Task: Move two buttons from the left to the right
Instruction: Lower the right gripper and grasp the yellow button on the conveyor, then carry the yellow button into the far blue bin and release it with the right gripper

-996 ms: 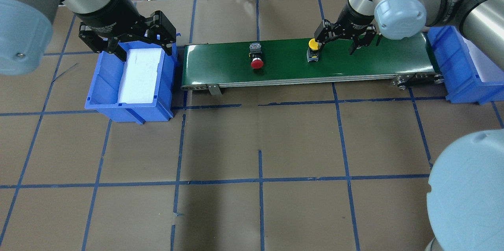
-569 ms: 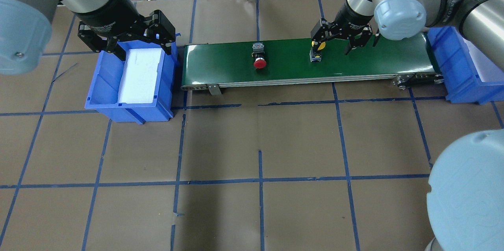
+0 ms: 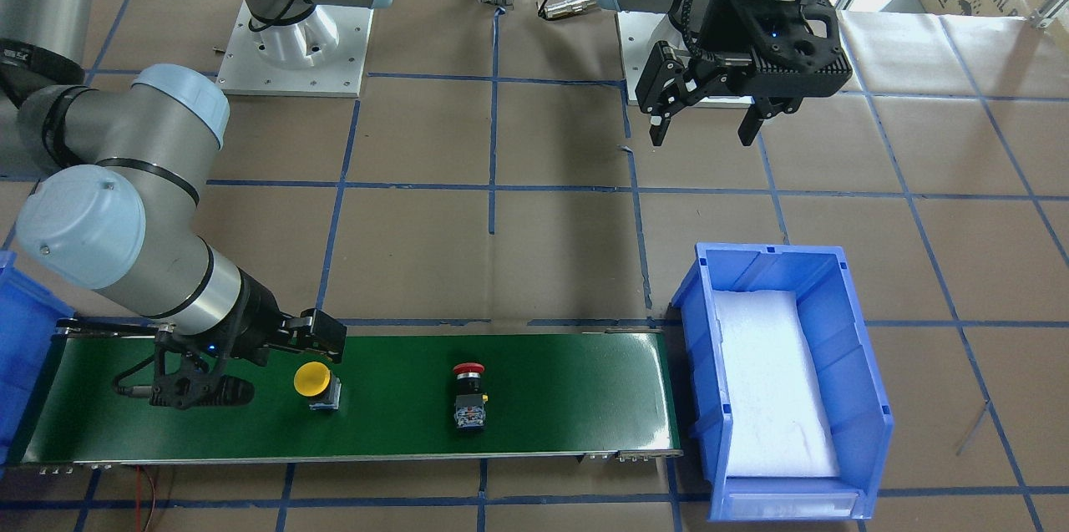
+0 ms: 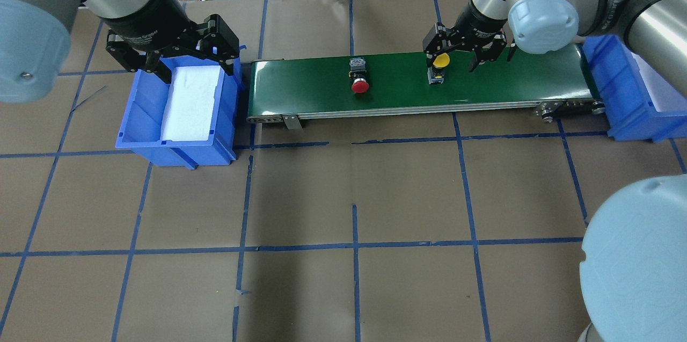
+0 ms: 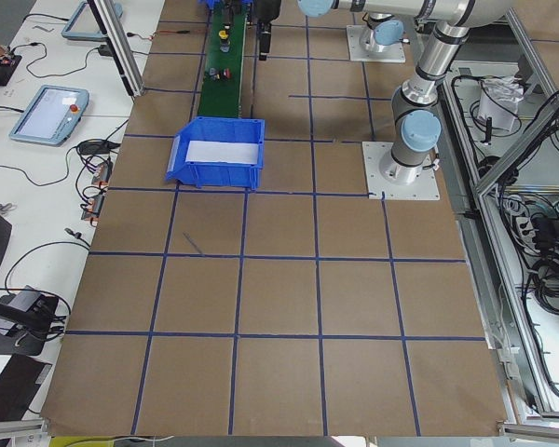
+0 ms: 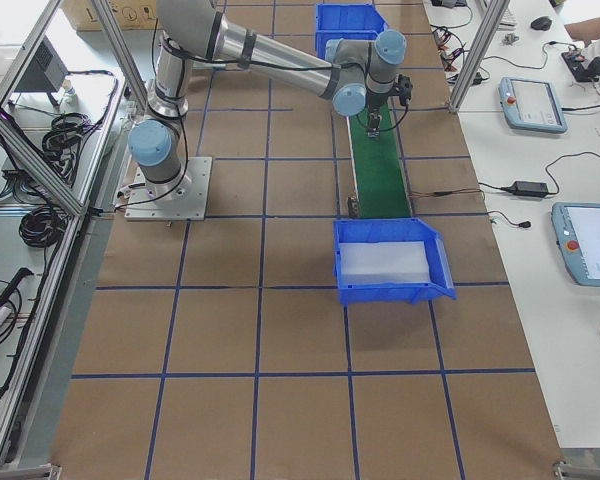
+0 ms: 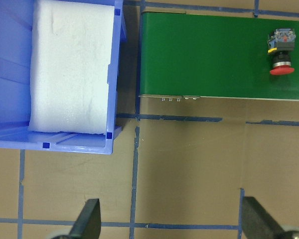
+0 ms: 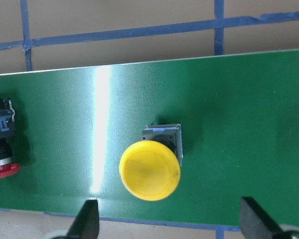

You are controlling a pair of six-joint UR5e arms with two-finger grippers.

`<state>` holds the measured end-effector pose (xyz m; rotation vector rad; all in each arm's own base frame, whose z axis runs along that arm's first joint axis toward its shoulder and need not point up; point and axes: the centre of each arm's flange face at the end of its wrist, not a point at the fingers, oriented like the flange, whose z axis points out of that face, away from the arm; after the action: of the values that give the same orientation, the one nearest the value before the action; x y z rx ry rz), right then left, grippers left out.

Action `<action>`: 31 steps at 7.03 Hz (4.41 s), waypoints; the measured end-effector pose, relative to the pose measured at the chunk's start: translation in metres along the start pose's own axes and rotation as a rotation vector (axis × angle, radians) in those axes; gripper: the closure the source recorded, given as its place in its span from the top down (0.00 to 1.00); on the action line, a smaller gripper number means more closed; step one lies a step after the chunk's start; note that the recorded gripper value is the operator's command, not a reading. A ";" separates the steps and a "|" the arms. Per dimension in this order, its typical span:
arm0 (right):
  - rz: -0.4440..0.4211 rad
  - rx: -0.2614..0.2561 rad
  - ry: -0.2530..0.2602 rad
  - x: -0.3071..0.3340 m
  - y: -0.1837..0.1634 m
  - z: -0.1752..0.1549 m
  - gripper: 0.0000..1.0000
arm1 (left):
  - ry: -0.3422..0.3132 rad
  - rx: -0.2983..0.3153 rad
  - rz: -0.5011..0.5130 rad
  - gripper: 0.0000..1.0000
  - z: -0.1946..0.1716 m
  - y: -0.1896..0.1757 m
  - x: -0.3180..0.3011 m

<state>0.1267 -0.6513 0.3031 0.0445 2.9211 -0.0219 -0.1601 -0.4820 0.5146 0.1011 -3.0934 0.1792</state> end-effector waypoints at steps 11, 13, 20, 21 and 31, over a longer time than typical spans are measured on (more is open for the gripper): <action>-0.007 -0.006 0.086 0.017 -0.008 0.024 1.00 | 0.000 0.000 0.002 1.00 0.000 0.000 0.000; -0.005 0.022 0.137 0.022 -0.013 0.025 0.98 | 0.000 0.000 0.001 1.00 0.000 0.000 0.000; 0.040 0.010 0.175 0.026 -0.028 0.015 0.22 | 0.001 -0.003 0.004 1.00 0.002 0.001 0.001; 0.038 0.010 0.189 0.024 -0.036 -0.004 0.22 | 0.001 -0.003 0.004 1.00 0.002 0.001 0.001; -0.134 -0.041 0.229 0.387 -0.033 -0.133 0.16 | 0.001 -0.002 0.002 1.00 0.001 0.005 0.000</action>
<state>-0.2811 -0.6712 0.3489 -0.1661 3.1467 0.0231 -0.1601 -0.4766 0.5133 0.0983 -3.0926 0.1756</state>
